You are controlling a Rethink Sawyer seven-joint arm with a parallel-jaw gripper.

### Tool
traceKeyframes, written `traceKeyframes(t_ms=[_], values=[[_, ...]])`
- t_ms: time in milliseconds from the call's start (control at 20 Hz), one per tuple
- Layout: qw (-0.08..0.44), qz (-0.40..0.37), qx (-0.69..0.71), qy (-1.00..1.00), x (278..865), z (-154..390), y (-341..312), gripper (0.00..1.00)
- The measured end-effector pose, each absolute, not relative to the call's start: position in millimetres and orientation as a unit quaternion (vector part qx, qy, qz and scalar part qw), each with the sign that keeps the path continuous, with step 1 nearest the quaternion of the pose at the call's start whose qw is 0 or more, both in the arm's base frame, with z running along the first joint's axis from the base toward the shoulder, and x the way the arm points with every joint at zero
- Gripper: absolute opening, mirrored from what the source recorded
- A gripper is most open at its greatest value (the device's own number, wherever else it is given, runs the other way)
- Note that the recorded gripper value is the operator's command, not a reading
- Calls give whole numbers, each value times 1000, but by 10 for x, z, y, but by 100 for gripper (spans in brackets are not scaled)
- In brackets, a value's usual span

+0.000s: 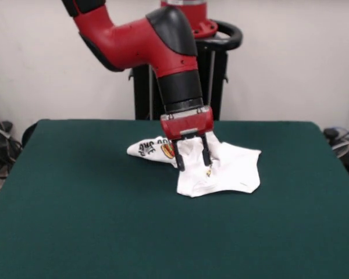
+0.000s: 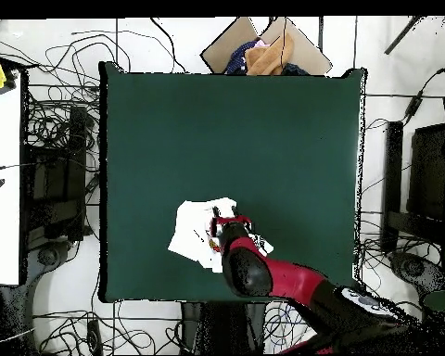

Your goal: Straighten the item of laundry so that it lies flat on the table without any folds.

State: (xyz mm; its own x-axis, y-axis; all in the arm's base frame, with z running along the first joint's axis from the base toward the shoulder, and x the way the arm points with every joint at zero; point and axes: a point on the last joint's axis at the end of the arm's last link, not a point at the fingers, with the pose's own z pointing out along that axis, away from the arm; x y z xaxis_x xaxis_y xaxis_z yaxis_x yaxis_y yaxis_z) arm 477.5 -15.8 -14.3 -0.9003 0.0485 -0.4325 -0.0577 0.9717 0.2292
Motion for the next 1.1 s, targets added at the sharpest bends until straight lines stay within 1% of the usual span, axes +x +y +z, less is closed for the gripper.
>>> traceKeyframes(t_ms=[100, 150, 200, 250, 350, 850, 950, 1000, 1100], values=[[182, 121, -4, 976, 4633, -260, -176, 100], [170, 121, -5, 978, 4592, -297, -176, 100], [136, 119, -10, 983, 4456, -419, -169, 100], [125, 117, -12, 985, 4404, -475, -161, 100], [118, 115, -15, 986, 4369, -537, -149, 100], [166, 101, -48, 980, 4264, -602, -112, 100], [180, 89, -52, 978, 4237, -619, -103, 100], [187, 82, -55, 977, 4224, -627, -98, 0], [196, 66, -58, 977, 4213, -636, -85, 0]])
